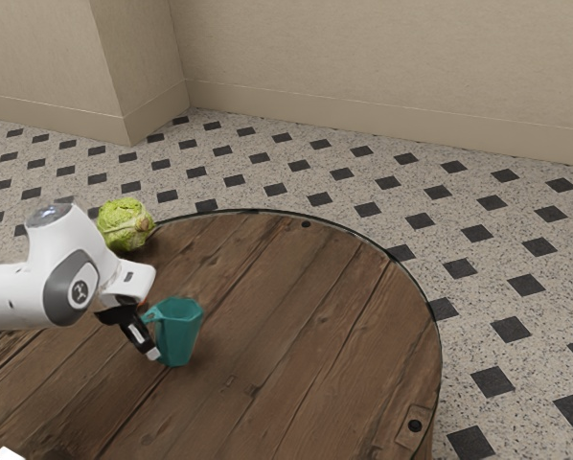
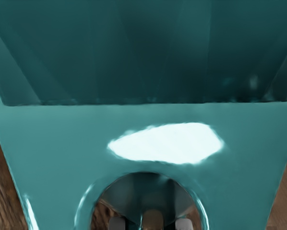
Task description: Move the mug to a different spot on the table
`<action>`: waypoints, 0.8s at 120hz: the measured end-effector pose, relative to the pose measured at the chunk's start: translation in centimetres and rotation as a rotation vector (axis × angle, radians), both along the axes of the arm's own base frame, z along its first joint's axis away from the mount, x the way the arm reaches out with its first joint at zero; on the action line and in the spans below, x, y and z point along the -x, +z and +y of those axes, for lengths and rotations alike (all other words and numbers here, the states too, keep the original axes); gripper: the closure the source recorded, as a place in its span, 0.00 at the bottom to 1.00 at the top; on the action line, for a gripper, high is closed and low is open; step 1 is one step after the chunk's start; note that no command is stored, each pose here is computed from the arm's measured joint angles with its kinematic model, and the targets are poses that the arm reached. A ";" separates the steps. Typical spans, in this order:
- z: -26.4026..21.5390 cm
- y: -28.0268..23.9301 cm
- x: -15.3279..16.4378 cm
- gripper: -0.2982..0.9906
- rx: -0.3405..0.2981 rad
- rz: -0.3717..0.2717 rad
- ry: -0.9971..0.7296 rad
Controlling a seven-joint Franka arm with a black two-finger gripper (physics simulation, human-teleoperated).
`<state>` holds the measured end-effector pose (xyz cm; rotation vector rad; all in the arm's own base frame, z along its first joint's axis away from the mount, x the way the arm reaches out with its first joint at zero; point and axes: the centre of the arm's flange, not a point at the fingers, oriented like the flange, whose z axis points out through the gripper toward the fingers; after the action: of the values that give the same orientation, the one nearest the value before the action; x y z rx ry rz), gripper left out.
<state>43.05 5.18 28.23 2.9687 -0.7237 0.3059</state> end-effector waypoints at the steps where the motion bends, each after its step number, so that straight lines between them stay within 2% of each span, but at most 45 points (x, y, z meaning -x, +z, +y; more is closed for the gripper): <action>1: 0.0 -0.1 0.0 0.84 0.000 0.001 0.001; 20: 0.2 -0.7 0.1 0.82 -0.003 0.008 0.012; 41: 0.3 -1.1 0.2 0.52 -0.001 0.021 0.006; 57: 0.4 -1.3 0.3 0.39 -0.002 0.028 -0.001; 74: 0.4 -1.3 0.3 0.31 -0.002 0.030 -0.010; 96: 0.8 -1.6 1.8 0.27 0.018 0.047 -0.003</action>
<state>41.29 6.00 26.61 2.9467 -0.7165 0.2402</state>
